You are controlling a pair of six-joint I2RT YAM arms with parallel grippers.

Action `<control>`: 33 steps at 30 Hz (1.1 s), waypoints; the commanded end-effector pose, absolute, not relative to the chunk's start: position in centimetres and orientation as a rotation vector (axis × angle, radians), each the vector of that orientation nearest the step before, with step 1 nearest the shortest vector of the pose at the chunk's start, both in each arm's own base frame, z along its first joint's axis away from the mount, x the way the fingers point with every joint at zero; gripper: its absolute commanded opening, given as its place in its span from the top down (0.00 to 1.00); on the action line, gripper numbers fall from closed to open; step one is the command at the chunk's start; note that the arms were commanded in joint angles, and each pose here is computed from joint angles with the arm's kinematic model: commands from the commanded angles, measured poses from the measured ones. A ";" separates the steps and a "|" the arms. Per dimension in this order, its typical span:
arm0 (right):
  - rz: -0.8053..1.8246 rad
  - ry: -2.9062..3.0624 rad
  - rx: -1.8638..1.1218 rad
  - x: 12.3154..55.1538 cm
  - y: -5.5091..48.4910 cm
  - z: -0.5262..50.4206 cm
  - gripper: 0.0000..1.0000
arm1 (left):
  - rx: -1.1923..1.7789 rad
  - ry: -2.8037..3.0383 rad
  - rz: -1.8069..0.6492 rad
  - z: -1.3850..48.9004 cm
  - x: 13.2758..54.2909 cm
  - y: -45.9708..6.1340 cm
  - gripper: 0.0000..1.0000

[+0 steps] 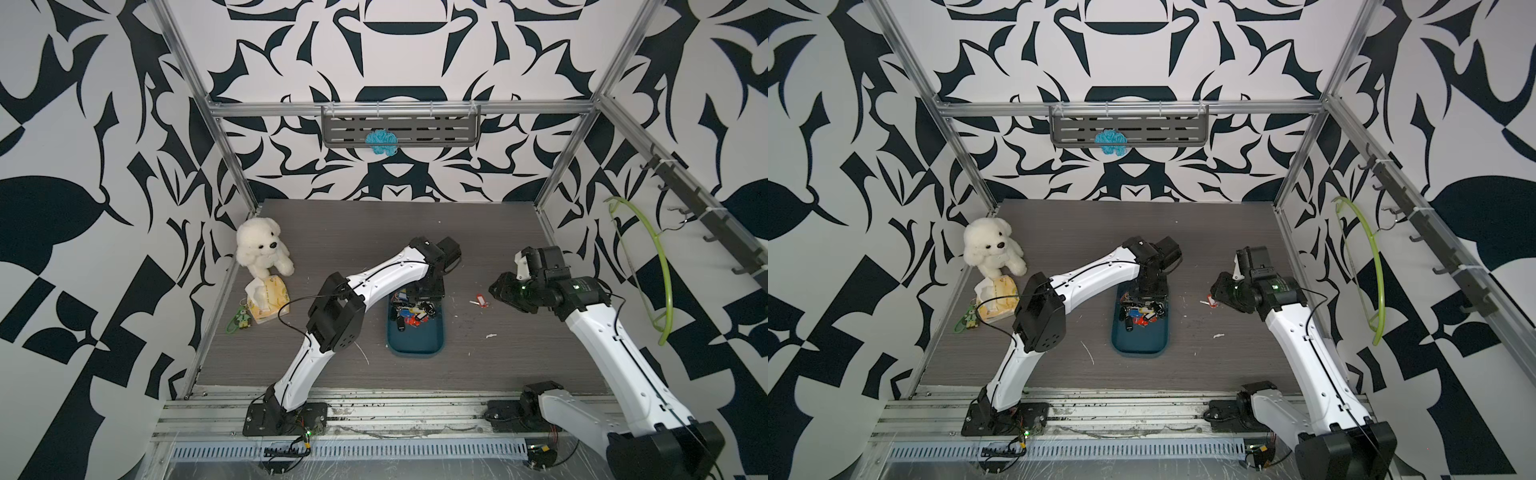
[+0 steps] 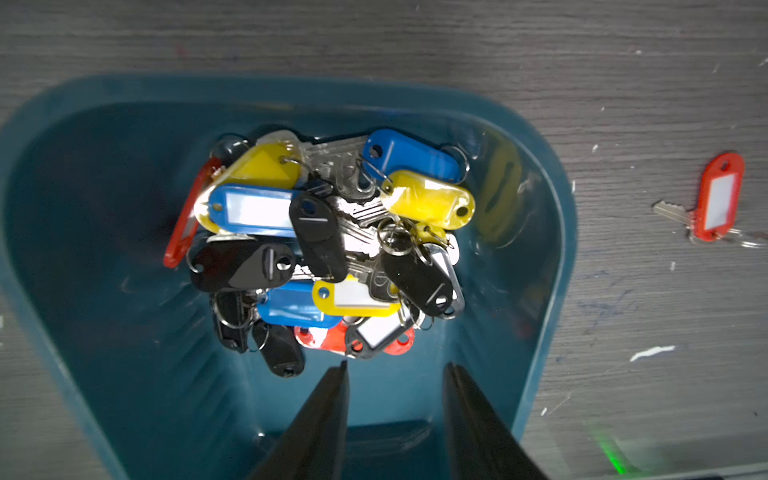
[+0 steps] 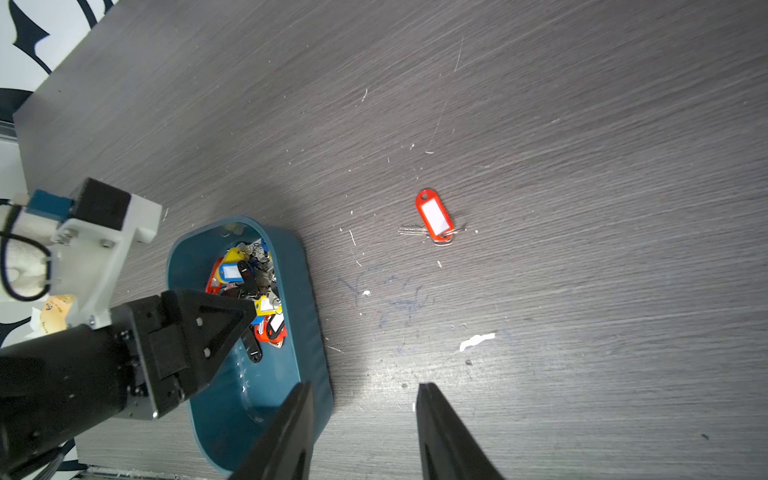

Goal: Take the keys out of the storage box
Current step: Pick up the key from the storage box.

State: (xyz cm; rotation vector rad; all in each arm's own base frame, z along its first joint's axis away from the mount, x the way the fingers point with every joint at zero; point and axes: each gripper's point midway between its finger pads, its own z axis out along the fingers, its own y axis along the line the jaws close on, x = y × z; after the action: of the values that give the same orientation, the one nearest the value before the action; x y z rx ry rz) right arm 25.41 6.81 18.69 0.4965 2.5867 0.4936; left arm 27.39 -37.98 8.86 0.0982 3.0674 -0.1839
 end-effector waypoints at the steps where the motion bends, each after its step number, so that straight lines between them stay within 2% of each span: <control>1: 0.493 2.587 0.498 25.3 6.7 18.7 0.54 | 0.086 3.129 -0.146 7.1 26.5 -37.6 0.56; 33: 0.491 2.563 0.475 25.5 6.6 19.5 0.54 | 0.114 3.170 -0.089 3.6 26.7 -38.2 0.63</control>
State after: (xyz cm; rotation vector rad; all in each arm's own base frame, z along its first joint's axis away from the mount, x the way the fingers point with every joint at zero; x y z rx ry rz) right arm 25.31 6.65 18.62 0.4968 2.5849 0.4884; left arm 26.69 -38.13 4.08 0.0924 3.1593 -0.1094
